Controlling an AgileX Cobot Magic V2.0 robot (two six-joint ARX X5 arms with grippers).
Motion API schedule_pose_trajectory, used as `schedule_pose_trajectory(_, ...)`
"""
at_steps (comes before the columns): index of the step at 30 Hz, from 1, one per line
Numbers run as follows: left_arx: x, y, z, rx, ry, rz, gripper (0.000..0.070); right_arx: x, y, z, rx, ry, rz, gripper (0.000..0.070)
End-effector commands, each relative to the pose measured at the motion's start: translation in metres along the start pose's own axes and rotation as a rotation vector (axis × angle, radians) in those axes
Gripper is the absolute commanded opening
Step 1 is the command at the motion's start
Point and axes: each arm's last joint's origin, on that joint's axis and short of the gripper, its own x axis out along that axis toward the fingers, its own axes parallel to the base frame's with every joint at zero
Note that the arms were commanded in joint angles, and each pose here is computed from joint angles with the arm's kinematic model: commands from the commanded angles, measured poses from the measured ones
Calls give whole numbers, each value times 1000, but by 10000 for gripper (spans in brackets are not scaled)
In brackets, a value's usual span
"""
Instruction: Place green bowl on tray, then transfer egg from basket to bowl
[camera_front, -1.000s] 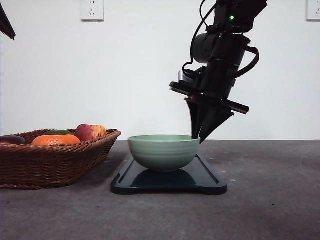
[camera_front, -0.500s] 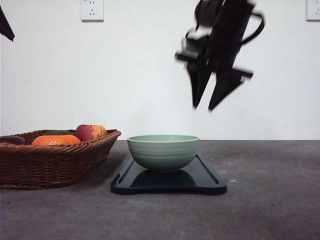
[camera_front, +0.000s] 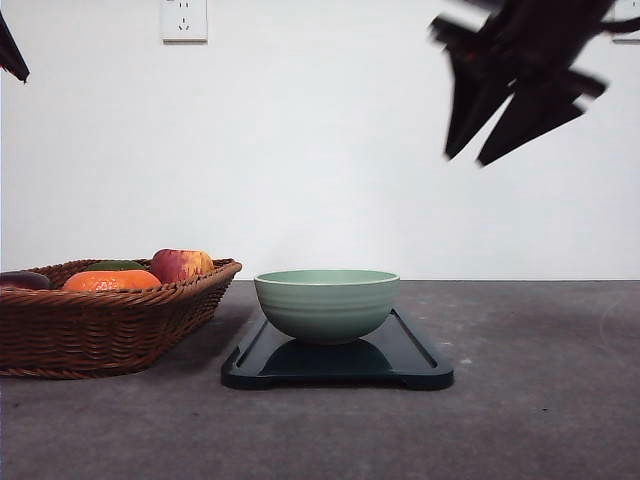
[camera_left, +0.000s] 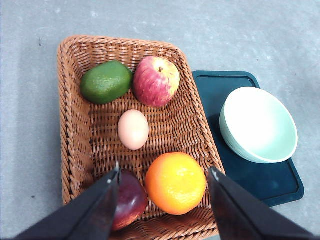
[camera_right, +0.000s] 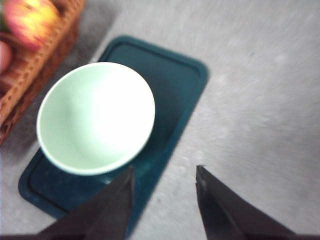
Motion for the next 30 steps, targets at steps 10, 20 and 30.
schedule_pose_trajectory(10, -2, -2, 4, 11, -9, -5, 350, -36, -11, -52, -60, -73, -74, 241)
schedule_pose_trajectory(20, -2, -1, 2, 4, 11, -3, 350, -41, -17, -68, -54, -49, -100, 242)
schedule_pose_trajectory(30, -1, -1, 3, -48, 18, -2, 351, -41, -17, -65, -51, -83, -100, 242)
